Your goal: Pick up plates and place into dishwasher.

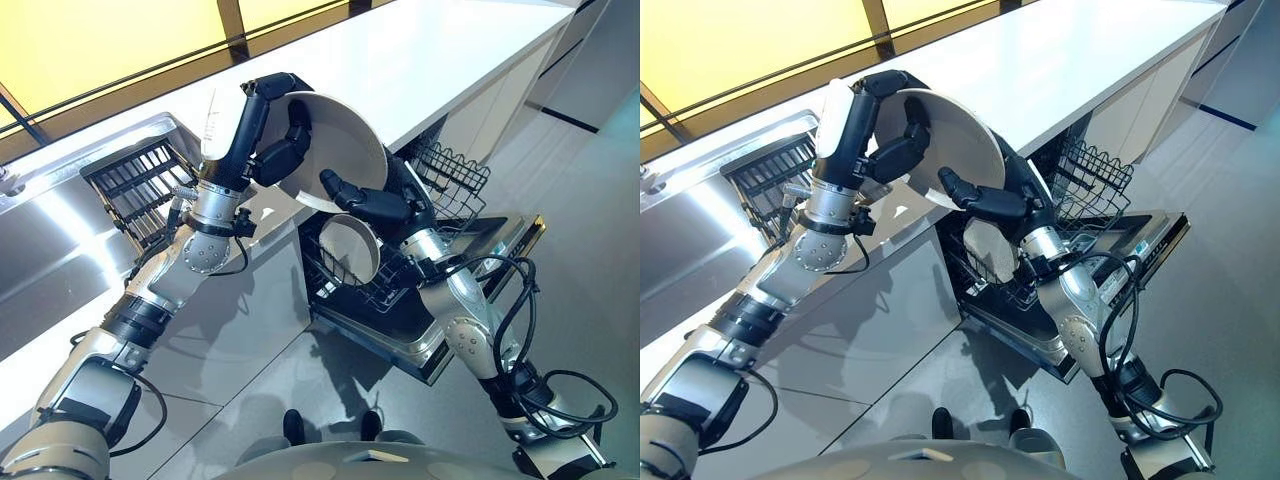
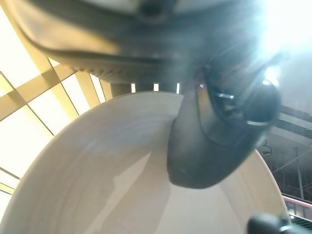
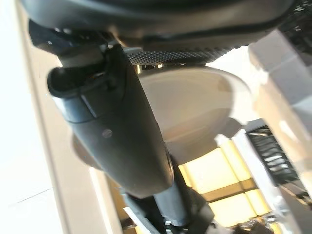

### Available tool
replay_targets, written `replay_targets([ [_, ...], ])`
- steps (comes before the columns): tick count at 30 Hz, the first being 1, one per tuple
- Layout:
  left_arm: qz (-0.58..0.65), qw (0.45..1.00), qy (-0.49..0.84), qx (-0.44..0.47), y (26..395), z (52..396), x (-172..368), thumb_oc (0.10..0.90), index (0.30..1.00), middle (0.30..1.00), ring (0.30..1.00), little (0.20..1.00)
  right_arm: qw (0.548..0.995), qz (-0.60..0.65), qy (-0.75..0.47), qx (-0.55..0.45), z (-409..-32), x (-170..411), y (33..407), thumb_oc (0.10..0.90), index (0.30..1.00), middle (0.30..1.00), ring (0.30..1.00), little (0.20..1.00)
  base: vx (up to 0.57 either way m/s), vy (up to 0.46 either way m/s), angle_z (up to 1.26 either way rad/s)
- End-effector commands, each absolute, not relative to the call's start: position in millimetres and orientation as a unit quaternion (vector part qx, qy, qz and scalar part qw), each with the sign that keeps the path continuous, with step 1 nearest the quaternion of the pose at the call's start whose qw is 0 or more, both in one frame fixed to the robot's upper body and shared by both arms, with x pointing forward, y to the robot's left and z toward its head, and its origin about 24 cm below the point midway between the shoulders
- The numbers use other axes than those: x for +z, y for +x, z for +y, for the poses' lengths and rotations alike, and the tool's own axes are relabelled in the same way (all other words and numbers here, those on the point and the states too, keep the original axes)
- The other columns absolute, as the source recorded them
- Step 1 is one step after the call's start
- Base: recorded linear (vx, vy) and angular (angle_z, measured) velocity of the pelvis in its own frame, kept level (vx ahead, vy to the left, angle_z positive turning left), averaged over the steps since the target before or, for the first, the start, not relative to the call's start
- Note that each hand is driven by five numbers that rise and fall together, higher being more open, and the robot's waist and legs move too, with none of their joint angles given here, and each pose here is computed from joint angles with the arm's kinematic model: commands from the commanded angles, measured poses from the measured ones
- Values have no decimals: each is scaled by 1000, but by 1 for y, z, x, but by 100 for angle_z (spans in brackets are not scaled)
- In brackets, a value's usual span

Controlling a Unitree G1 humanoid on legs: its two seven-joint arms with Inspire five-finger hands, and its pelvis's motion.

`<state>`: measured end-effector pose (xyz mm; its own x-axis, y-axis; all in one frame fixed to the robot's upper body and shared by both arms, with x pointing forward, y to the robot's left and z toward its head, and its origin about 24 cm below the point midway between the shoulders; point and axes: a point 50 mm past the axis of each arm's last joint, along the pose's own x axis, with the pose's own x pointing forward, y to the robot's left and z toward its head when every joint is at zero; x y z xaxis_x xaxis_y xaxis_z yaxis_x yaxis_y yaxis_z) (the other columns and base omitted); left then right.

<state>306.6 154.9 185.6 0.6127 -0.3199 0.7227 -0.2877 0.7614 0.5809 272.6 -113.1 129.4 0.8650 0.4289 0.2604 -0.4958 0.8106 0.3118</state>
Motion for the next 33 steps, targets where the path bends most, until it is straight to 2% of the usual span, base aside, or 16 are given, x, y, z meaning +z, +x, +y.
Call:
replay_targets([
  [1,-563,764,314,8,299,143,250,100,300,300,300,200,914,-178,171,323,-95,172,274,100,300,300,300,200,0,0,0],
  [5,-570,757,320,1,298,142,257,100,300,300,300,200,918,-147,125,346,-96,162,277,100,300,300,300,200,0,0,0],
  [14,-557,763,328,-3,298,144,253,100,300,300,300,200,923,-172,132,318,-102,168,279,100,300,300,300,200,0,0,0],
  [15,-551,766,331,-5,299,145,251,152,345,345,345,252,924,-173,131,316,-103,168,279,100,300,300,300,200,0,0,0],
  [16,-543,771,334,-7,299,147,248,800,900,900,900,900,925,-174,131,313,-104,167,278,100,300,300,300,200,0,0,0],
  [20,-512,799,316,-16,297,163,242,800,900,900,900,900,933,-179,112,292,-118,164,276,100,300,300,300,200,0,0,0],
  [24,-468,865,171,-66,290,184,249,800,900,900,900,900,944,-188,82,258,-136,161,276,100,300,300,300,200,9,0,0],
  [28,-396,898,165,-96,280,189,241,800,900,900,900,900,953,-207,53,215,-157,167,271,100,300,300,300,200,0,0,0],
  [33,-401,903,147,-46,262,211,243,800,900,900,900,900,960,-215,43,172,-178,168,264,100,300,300,300,200,1,-1,2],
])
